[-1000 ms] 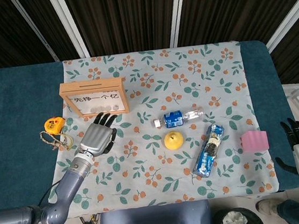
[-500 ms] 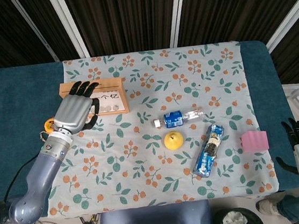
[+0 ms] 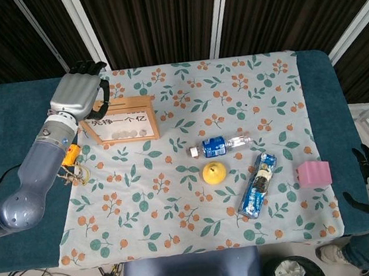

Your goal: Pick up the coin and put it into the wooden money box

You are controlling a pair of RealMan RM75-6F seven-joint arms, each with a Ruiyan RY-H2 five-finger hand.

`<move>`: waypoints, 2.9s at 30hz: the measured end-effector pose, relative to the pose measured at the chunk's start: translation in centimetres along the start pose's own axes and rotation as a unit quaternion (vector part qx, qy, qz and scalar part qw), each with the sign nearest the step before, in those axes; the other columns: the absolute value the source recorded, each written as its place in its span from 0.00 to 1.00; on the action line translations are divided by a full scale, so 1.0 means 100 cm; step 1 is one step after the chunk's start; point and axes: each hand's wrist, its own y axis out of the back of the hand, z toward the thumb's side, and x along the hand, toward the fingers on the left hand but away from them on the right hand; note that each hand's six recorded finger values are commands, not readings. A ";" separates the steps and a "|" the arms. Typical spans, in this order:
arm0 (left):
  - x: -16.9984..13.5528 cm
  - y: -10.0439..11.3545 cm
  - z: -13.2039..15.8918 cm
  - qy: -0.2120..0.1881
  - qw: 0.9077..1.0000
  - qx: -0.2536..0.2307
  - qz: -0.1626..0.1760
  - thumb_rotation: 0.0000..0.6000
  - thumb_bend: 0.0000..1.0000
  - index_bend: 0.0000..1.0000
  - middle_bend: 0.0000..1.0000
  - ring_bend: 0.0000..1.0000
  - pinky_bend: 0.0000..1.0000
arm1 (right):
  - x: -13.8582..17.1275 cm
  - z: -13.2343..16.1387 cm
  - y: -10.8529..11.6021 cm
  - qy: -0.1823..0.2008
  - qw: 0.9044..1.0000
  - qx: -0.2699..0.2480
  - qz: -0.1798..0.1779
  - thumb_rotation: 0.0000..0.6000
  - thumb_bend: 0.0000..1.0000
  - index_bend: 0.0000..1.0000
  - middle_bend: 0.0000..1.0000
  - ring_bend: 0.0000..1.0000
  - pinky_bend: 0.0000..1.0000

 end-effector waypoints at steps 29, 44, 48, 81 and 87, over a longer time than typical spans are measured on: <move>0.068 -0.049 -0.016 0.014 0.998 0.015 -0.051 1.00 0.61 0.65 0.07 0.00 0.00 | 0.002 -0.008 0.005 -0.013 1.000 0.005 -0.008 1.00 0.30 0.08 0.00 0.00 0.00; 0.075 -0.064 -0.019 0.018 0.998 0.012 -0.065 1.00 0.53 0.65 0.07 0.00 0.00 | 0.003 -0.009 0.006 -0.017 1.000 0.007 -0.009 1.00 0.30 0.08 0.00 0.00 0.00; 0.074 -0.065 -0.017 0.015 0.997 0.015 -0.067 1.00 0.51 0.64 0.07 0.00 0.00 | 0.003 -0.009 0.006 -0.017 1.000 0.007 -0.009 1.00 0.30 0.08 0.00 0.00 0.00; 0.074 -0.071 -0.016 0.013 0.997 0.017 -0.077 1.00 0.39 0.55 0.06 0.00 0.00 | 0.003 -0.010 0.006 -0.021 1.000 0.006 -0.008 1.00 0.30 0.08 0.00 0.00 0.00; 0.073 -0.069 -0.016 0.013 0.997 0.018 -0.077 1.00 0.36 0.51 0.06 0.00 0.00 | 0.003 -0.010 0.006 -0.021 1.000 0.007 -0.007 1.00 0.30 0.08 0.00 0.00 0.00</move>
